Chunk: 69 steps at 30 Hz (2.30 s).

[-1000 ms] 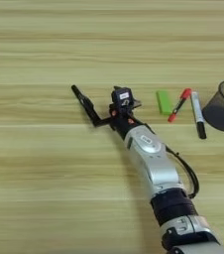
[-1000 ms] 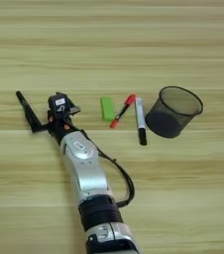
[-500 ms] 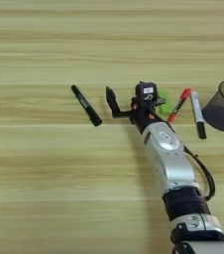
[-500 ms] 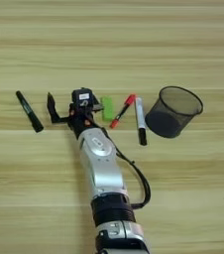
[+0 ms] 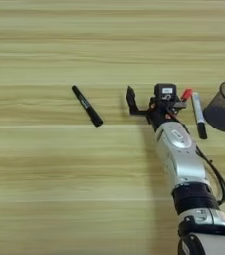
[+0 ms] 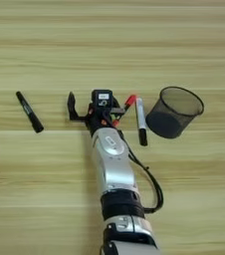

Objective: Move the objects on the table

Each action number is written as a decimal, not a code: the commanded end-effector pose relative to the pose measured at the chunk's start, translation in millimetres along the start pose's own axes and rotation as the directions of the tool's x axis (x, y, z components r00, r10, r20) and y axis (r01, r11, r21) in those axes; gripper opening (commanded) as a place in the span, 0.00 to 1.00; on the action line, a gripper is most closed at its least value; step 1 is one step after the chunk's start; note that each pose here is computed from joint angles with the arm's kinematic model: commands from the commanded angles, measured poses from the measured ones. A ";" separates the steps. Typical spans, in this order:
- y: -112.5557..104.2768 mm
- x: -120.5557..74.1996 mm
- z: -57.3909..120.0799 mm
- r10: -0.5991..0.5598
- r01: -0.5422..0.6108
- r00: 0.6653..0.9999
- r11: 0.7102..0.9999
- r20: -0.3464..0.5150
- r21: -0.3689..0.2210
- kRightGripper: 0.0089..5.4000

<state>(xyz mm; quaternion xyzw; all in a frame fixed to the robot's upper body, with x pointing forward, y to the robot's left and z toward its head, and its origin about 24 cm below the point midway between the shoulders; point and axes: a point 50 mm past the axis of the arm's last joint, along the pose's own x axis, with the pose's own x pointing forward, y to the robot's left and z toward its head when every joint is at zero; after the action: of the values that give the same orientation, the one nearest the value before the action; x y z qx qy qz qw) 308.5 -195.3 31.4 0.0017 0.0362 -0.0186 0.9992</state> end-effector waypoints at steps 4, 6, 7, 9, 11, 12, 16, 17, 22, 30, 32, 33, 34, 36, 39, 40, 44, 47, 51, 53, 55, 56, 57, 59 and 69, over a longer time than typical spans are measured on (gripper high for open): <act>-13.3 17.0 31.7 -0.052 0.053 0.995 0.999 0.088 -0.003 0.99; -14.8 17.3 31.4 -0.060 0.060 0.995 0.998 0.086 -0.003 0.99; -15.8 17.6 30.8 -0.064 0.065 0.995 0.998 0.082 -0.006 0.99; -17.6 18.0 29.2 -0.072 0.073 0.995 0.997 0.073 -0.009 0.99; -18.5 18.2 28.2 -0.076 0.076 0.995 0.997 0.068 -0.005 0.99; -18.9 18.3 28.1 -0.077 0.078 0.995 0.997 0.067 -0.006 0.99; -20.6 18.8 26.6 -0.081 0.082 0.995 0.997 0.059 -0.007 0.99; -21.0 18.9 26.2 -0.082 0.083 0.995 0.997 0.056 -0.006 0.99; -22.1 20.1 22.5 -0.077 0.077 0.996 0.997 0.033 0.018 0.99; -24.6 21.2 20.3 -0.078 0.078 0.997 0.996 0.015 0.049 0.99; -25.6 21.4 19.9 -0.081 0.080 0.997 0.996 0.012 0.049 0.99; -26.0 21.6 19.7 -0.083 0.082 0.997 0.995 0.010 0.054 0.99; -26.4 21.8 19.4 -0.084 0.084 0.996 0.995 0.007 0.060 0.99; -27.0 22.2 18.4 -0.084 0.084 0.996 0.994 -0.003 0.074 0.99; -25.1 23.1 14.6 -0.057 0.061 0.998 0.989 -0.034 0.134 0.99; -23.6 23.4 13.3 -0.042 0.049 0.998 0.986 -0.043 0.158 0.99; -22.4 23.3 13.2 -0.024 0.032 0.999 0.982 -0.047 0.186 0.99; -25.0 23.3 13.3 -0.029 0.038 0.998 0.981 -0.051 0.189 0.99; -20.9 23.4 9.9 0.005 0.013 0.997 0.974 -0.075 0.228 0.99; -19.9 23.3 9.4 0.013 0.006 0.997 0.973 -0.080 0.233 0.99; -17.8 23.0 8.8 0.026 -0.005 0.996 0.971 -0.084 0.238 0.99; -16.3 22.8 8.5 0.034 -0.012 0.996 0.970 -0.085 0.243 0.99; -14.7 22.4 8.6 0.041 -0.019 0.996 0.969 -0.085 0.245 0.99; -9.6 21.4 8.4 0.069 -0.044 0.994 0.964 -0.086 0.262 0.99; 7.7 16.5 4.1 0.152 -0.119 0.982 0.957 -0.108 0.266 0.99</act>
<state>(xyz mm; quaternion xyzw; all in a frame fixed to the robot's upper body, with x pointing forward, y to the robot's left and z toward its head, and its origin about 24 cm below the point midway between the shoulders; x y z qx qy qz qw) 315.8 -196.2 15.9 0.1393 0.1253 0.0234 0.9820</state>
